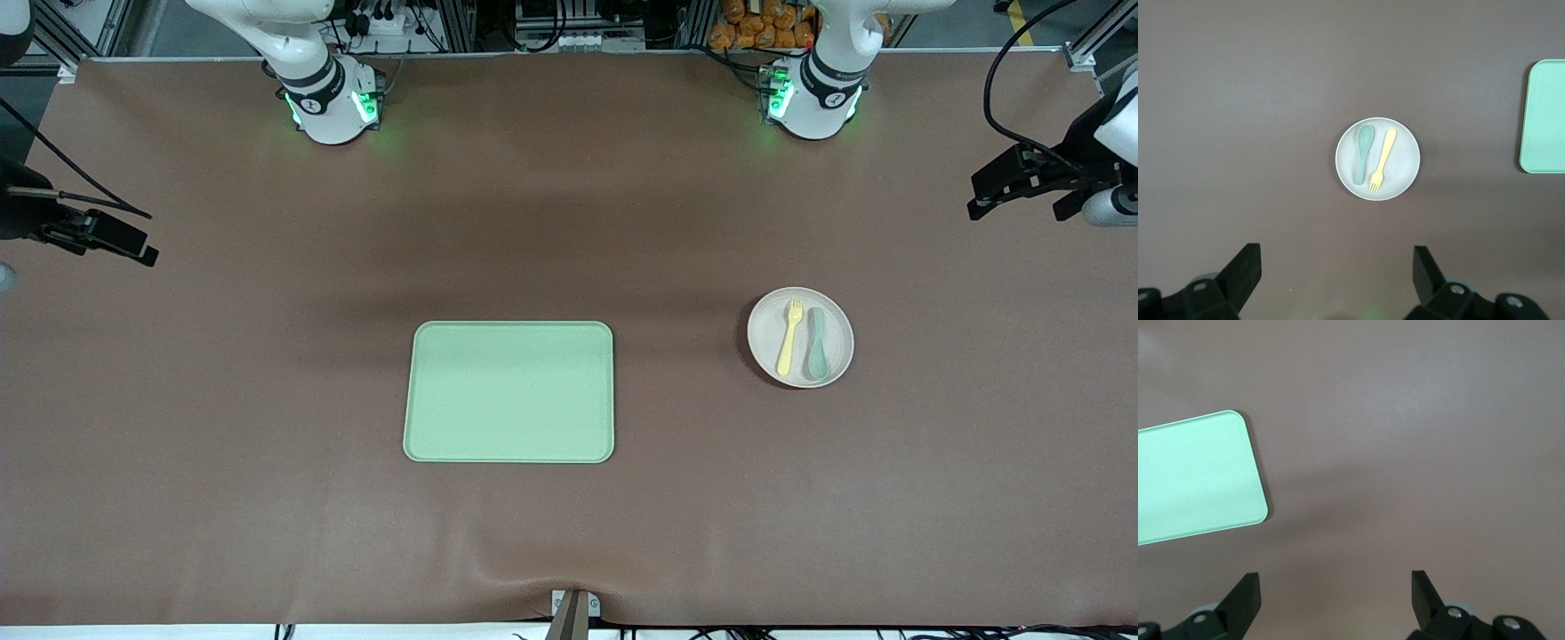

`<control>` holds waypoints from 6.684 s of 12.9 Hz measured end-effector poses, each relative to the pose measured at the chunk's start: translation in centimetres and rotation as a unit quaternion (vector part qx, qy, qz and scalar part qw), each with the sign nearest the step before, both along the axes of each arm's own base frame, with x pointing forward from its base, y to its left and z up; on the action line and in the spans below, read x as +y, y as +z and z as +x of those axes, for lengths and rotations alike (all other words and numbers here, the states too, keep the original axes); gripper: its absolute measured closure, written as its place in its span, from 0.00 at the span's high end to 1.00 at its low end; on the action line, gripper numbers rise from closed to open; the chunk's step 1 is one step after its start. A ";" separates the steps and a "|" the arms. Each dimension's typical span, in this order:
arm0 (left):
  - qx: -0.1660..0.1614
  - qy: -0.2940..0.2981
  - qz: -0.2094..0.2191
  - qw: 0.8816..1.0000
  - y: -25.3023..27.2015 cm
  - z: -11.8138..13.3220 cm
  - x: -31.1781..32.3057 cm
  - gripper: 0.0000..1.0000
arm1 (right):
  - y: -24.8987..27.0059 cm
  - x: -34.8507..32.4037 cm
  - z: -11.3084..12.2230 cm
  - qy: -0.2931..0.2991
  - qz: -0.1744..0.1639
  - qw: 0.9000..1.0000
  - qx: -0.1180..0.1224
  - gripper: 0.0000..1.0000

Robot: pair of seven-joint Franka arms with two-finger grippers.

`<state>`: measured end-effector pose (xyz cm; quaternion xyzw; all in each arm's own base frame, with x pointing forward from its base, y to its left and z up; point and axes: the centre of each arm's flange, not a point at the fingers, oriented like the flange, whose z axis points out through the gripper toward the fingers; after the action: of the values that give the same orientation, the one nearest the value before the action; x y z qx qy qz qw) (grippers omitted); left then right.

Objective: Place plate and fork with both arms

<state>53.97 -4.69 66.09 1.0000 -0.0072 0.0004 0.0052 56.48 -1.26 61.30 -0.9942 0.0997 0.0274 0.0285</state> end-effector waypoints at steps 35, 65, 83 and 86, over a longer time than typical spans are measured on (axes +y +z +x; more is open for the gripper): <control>0.035 0.040 -0.166 0.985 -46.3 0.2 10.7 0.60 | -0.1 0.4 0.1 0.004 0.000 1.000 0.000 1.00; 0.013 0.006 -0.183 0.983 -40.1 9.5 -6.6 0.04 | -0.4 -0.2 0.2 0.038 0.005 0.999 0.001 1.00; 0.045 0.073 -0.186 0.979 -43.5 9.1 -36.7 0.04 | -0.4 -0.5 0.2 0.038 0.007 0.999 0.001 1.00; 0.047 0.069 -0.183 0.979 -44.6 8.6 -37.4 0.04 | -0.4 -0.6 0.2 0.038 0.007 0.999 0.001 1.00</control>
<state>62.52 -42.12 21.53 0.9790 0.0628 -0.0453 0.1888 56.67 -1.82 60.89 -0.9971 0.0618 0.0304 0.0339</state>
